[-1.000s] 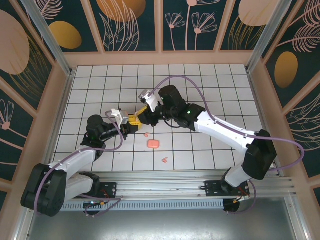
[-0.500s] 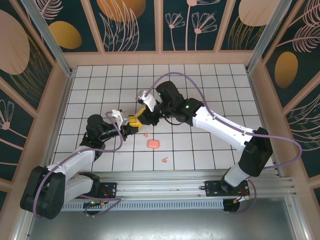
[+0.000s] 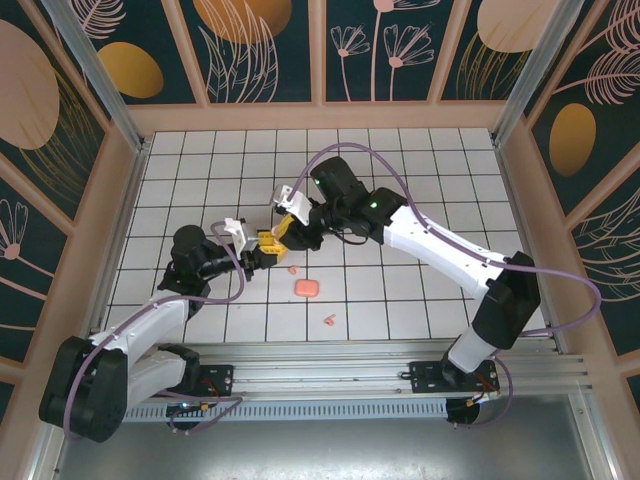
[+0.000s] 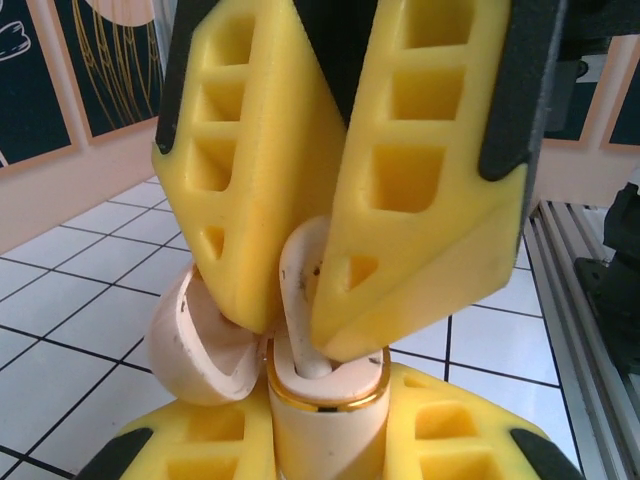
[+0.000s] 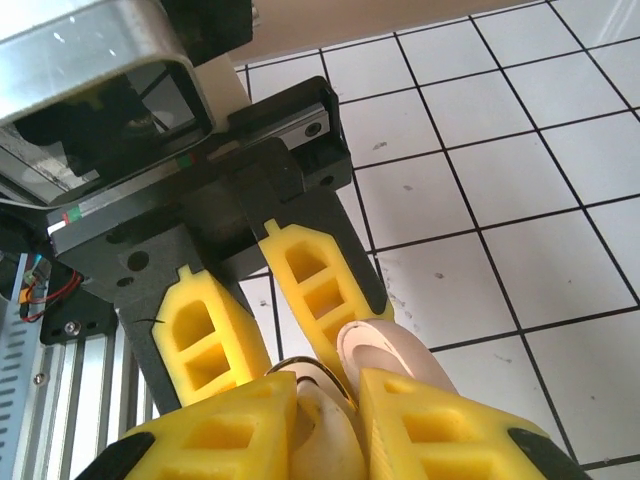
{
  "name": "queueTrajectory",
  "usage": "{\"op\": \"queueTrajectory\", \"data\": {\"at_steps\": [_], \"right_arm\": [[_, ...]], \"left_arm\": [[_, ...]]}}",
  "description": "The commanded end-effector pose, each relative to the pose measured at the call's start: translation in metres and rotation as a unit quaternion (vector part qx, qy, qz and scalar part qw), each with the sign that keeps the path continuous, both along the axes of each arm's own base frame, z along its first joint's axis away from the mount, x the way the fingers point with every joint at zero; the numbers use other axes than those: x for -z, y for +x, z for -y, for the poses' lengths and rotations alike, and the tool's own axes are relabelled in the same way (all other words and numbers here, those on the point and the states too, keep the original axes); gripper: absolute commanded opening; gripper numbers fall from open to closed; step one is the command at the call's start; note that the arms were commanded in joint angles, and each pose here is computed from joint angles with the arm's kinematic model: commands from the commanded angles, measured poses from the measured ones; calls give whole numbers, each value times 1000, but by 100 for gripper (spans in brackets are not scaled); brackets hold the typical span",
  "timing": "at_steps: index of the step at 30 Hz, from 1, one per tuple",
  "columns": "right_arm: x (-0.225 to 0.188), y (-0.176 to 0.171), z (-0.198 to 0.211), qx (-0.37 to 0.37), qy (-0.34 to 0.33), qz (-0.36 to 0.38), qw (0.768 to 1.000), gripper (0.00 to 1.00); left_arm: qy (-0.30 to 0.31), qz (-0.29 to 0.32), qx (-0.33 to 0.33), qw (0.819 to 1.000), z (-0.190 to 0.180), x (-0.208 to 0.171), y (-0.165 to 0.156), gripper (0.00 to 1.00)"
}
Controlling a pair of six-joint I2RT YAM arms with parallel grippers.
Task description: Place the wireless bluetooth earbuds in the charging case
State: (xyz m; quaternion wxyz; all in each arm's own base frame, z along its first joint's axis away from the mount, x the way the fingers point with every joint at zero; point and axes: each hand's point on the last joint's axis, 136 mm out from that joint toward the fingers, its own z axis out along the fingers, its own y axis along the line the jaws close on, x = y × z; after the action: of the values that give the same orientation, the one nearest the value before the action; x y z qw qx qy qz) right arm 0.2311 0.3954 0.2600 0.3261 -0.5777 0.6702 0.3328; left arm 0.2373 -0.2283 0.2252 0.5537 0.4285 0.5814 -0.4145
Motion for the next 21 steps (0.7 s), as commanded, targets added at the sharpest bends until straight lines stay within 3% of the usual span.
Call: {"op": "queueTrajectory", "data": {"at_steps": [1, 7, 21], "right_arm": [[8, 20, 6, 9, -27, 22, 999, 24], [-1, 19, 0, -13, -22, 19, 999, 25], [-46, -3, 1, -28, 51, -4, 998, 43]], "left_arm": [[-17, 78, 59, 995, 8, -35, -20, 18], [-11, 78, 57, 995, 9, -33, -19, 18], [1, 77, 39, 996, 8, -24, -12, 18]]}}
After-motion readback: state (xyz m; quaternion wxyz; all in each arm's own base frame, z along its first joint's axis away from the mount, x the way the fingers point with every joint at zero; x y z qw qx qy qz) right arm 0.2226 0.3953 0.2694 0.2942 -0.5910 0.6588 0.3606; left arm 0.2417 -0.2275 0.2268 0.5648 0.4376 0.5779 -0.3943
